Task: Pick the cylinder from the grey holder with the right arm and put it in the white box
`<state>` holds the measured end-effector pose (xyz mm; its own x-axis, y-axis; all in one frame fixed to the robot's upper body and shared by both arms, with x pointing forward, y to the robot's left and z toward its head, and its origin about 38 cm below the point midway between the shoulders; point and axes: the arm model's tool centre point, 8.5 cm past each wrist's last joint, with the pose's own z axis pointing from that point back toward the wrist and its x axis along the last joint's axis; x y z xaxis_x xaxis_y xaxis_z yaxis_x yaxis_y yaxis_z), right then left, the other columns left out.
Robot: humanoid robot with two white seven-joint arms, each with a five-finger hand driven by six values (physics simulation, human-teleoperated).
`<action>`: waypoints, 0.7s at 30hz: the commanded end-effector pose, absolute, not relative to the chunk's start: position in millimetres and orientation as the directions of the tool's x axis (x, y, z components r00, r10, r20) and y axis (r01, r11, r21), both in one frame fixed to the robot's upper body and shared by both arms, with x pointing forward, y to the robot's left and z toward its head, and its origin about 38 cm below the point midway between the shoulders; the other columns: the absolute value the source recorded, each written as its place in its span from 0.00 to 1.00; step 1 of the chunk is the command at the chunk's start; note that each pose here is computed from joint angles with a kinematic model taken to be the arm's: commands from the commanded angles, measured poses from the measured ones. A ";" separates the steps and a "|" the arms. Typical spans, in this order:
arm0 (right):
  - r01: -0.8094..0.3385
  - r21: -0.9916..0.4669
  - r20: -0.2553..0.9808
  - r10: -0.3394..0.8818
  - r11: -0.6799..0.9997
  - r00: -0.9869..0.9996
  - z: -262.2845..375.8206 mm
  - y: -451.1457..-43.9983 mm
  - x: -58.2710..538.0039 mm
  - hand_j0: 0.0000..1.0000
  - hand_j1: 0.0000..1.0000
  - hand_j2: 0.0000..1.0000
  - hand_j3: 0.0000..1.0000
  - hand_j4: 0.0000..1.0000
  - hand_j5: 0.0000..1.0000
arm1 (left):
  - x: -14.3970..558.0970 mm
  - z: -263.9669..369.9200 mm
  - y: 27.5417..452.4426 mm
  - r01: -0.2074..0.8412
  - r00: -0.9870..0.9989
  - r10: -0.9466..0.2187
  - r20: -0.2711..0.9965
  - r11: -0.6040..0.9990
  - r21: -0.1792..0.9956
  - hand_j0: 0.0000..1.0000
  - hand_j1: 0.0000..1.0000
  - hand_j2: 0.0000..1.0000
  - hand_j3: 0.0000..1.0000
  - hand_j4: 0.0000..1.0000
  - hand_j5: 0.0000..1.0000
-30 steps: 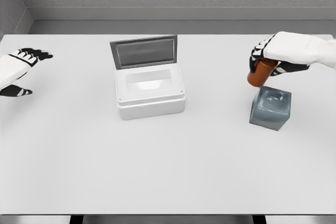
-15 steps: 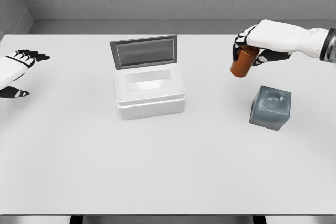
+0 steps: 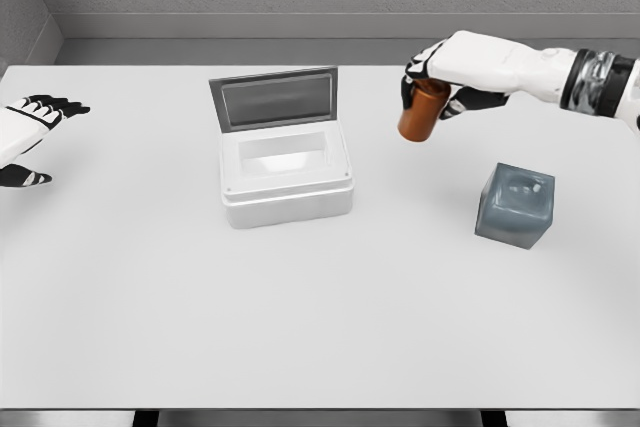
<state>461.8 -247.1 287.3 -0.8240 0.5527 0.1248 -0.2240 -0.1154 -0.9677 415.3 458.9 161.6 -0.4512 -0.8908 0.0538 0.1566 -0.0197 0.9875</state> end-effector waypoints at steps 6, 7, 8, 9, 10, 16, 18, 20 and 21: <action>-0.220 -0.970 0.136 0.531 -0.098 -0.836 285.4 -228.6 465.8 0.41 0.41 0.41 0.41 0.41 0.41 | 415.3 162.5 459.5 0.155 -0.450 -0.891 0.056 -0.015 0.988 1.00 1.00 1.00 1.00 1.00 1.00; -0.224 -0.970 0.142 0.526 -0.095 -0.838 284.1 -225.3 466.5 0.41 0.41 0.41 0.41 0.41 0.41 | 415.3 162.6 459.5 0.154 -0.450 -0.891 0.058 -0.014 0.988 1.00 1.00 1.00 1.00 1.00 1.00; -0.223 -0.971 0.144 0.525 -0.090 -0.839 284.3 -221.9 469.0 0.41 0.41 0.41 0.41 0.41 0.41 | 415.4 162.1 458.9 0.155 -0.450 -0.891 0.058 -0.014 0.988 1.00 1.00 1.00 1.00 1.00 1.00; -0.218 -0.971 0.137 0.524 -0.096 -0.840 284.6 -219.8 469.5 0.41 0.41 0.41 0.41 0.41 0.41 | 415.3 162.5 459.5 0.155 -0.450 -0.891 0.056 -0.015 0.988 1.00 1.00 1.00 1.00 1.00 1.00; -0.219 -0.972 0.143 0.516 -0.089 -0.845 283.3 -213.6 470.0 0.41 0.41 0.41 0.41 0.41 0.41 | 415.4 162.1 458.9 0.155 -0.450 -0.891 0.058 -0.014 0.988 1.00 1.00 1.00 1.00 1.00 1.00; -0.223 -0.970 0.149 0.503 -0.091 -0.852 277.5 -192.6 473.6 0.41 0.41 0.41 0.41 0.41 0.41 | 415.4 162.2 458.9 0.154 -0.450 -0.891 0.059 -0.013 0.988 1.00 1.00 1.00 1.00 1.00 1.00; -0.229 -0.968 0.148 0.506 -0.102 -0.850 272.3 -187.6 476.5 0.41 0.41 0.41 0.41 0.41 0.41 | 415.4 162.2 458.9 0.154 -0.450 -0.891 0.059 -0.013 0.988 1.00 1.00 1.00 1.00 1.00 1.00; -0.229 -0.968 0.148 0.499 -0.104 -0.854 272.5 -184.0 476.7 0.41 0.41 0.41 0.41 0.41 0.41 | 415.2 162.3 459.9 0.155 -0.448 -0.892 0.058 -0.014 0.988 1.00 1.00 1.00 1.00 1.00 1.00; -0.228 -0.968 0.150 0.490 -0.103 -0.858 271.8 -178.5 476.2 0.41 0.41 0.41 0.41 0.41 0.41 | 415.0 161.6 461.2 0.158 -0.445 -0.894 0.059 -0.014 0.987 1.00 1.00 1.00 1.00 1.00 1.00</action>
<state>476.3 -185.2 275.5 -0.8559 0.4983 0.1384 -0.2190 -0.1069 -0.9698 415.2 459.4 161.0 -0.4493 -0.8917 0.0549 0.1580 -0.0188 0.9873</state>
